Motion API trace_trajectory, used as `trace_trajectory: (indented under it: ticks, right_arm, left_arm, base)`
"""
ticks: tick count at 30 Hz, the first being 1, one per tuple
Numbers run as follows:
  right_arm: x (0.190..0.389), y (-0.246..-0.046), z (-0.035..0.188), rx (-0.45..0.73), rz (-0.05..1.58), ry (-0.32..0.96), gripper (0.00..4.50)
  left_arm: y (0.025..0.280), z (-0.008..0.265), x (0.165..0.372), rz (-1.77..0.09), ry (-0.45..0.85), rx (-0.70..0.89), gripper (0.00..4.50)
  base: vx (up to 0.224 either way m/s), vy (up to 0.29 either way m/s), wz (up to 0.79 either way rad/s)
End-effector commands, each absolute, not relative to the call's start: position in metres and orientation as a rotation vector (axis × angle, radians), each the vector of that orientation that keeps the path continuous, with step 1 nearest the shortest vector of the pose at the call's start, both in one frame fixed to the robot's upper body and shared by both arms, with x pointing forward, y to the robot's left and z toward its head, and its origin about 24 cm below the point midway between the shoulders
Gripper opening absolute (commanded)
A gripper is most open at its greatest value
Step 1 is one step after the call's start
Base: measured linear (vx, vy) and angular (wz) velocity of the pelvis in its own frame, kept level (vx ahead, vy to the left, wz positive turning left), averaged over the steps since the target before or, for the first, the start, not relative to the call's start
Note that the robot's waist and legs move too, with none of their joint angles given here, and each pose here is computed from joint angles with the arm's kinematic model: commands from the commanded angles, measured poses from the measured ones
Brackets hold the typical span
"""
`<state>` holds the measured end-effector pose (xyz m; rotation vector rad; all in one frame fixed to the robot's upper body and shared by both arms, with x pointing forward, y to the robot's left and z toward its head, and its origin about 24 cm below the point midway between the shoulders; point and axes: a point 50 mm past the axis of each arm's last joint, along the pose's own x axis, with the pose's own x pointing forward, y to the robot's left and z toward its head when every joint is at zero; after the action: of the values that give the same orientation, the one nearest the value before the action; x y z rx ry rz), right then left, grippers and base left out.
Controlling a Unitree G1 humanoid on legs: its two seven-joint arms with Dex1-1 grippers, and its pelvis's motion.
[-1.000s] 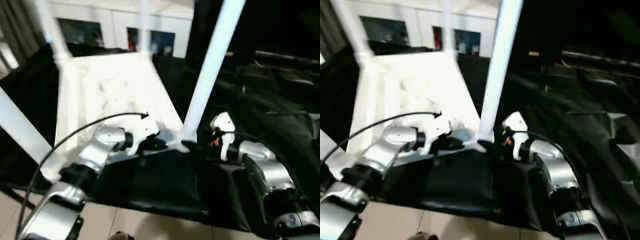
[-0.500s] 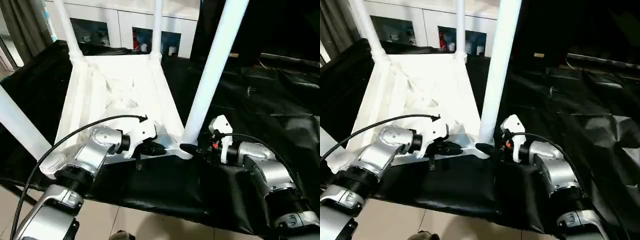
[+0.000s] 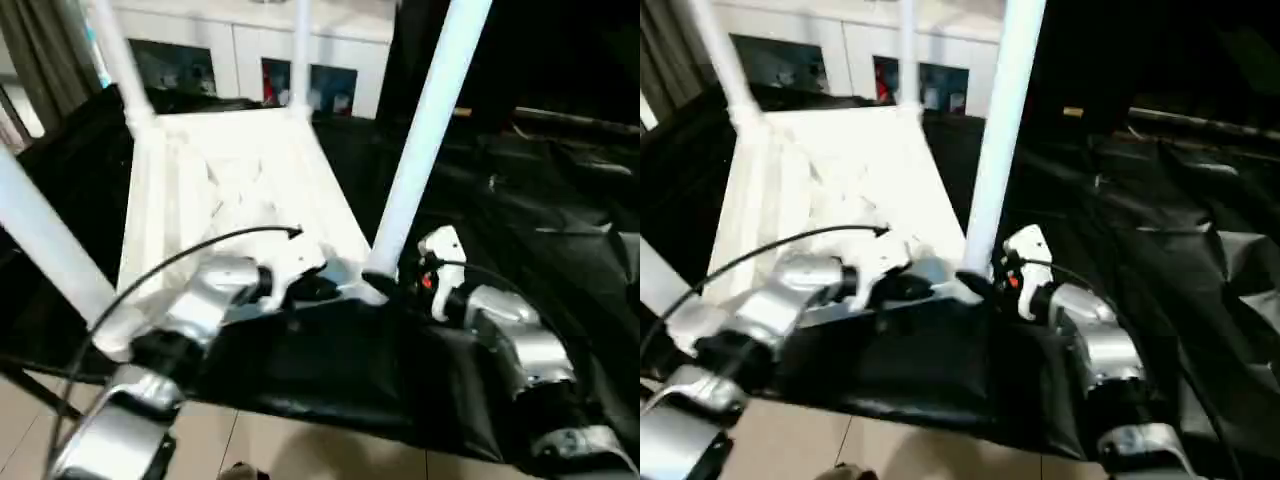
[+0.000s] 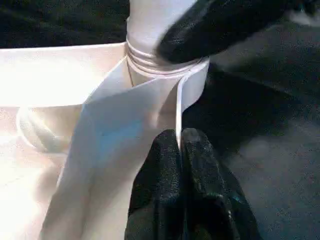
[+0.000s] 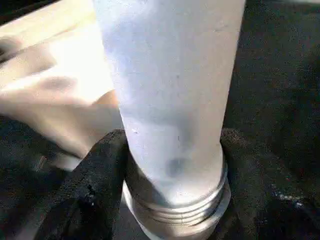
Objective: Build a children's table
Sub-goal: Rotate leg to tighten
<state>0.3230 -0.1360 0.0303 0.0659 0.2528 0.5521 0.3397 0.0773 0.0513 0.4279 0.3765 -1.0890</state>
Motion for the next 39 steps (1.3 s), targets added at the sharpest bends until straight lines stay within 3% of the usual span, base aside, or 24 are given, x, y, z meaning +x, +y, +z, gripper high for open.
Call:
trace_trajectory:
  ticks: [1,3,8,11,16,17,21,27,31,39]
  right_arm:
    - [0.317,-0.126,0.01,0.065,0.499,0.357,2.56]
    - [0.319,-0.109,0.007,0.029,0.47,0.373,2.56]
    - [0.321,-0.099,0.017,0.056,0.555,0.317,2.56]
    - [0.322,-0.101,0.024,0.086,0.6,0.286,3.26]
    - [0.318,-0.11,0.034,0.076,0.77,0.264,3.74]
    - [0.312,-0.12,0.039,0.026,0.876,0.271,3.79]
    - [0.304,-0.142,0.047,-0.036,1.012,0.296,3.79]
    - [0.294,-0.153,0.047,-0.097,1.14,0.36,3.79]
    - [0.292,-0.154,0.046,-0.111,1.159,0.381,3.79]
    - [0.298,-0.143,0.045,-0.088,1.15,0.361,3.08]
  left_arm:
    - [0.063,0.05,0.341,-1.053,0.375,0.43,0.0]
    - [0.048,0.051,0.342,-1.037,0.369,0.434,0.0]
    - [0.048,0.051,0.341,-1.067,0.356,0.437,0.0]
    - [0.052,0.052,0.34,-1.082,0.35,0.435,0.0]
    - [0.063,0.051,0.338,-1.141,0.339,0.442,0.0]
    - [0.072,0.05,0.333,-1.199,0.346,0.445,0.0]
    - [0.091,0.053,0.323,-1.33,0.364,0.448,0.0]
    - [0.108,0.056,0.318,-1.392,0.41,0.463,0.0]
    - [0.114,0.057,0.316,-1.402,0.42,0.469,0.0]
    - [0.111,0.057,0.311,-1.423,0.425,0.465,0.0]
  base:
    - [0.0,0.0,0.0]
    - [0.0,0.0,0.0]
    - [0.0,0.0,0.0]
    - [0.0,0.0,0.0]
    - [0.0,0.0,0.0]
    - [0.0,0.0,0.0]
    - [0.0,0.0,0.0]
    - [0.0,0.0,0.0]
    - [0.0,0.0,0.0]
    - [0.0,0.0,0.0]
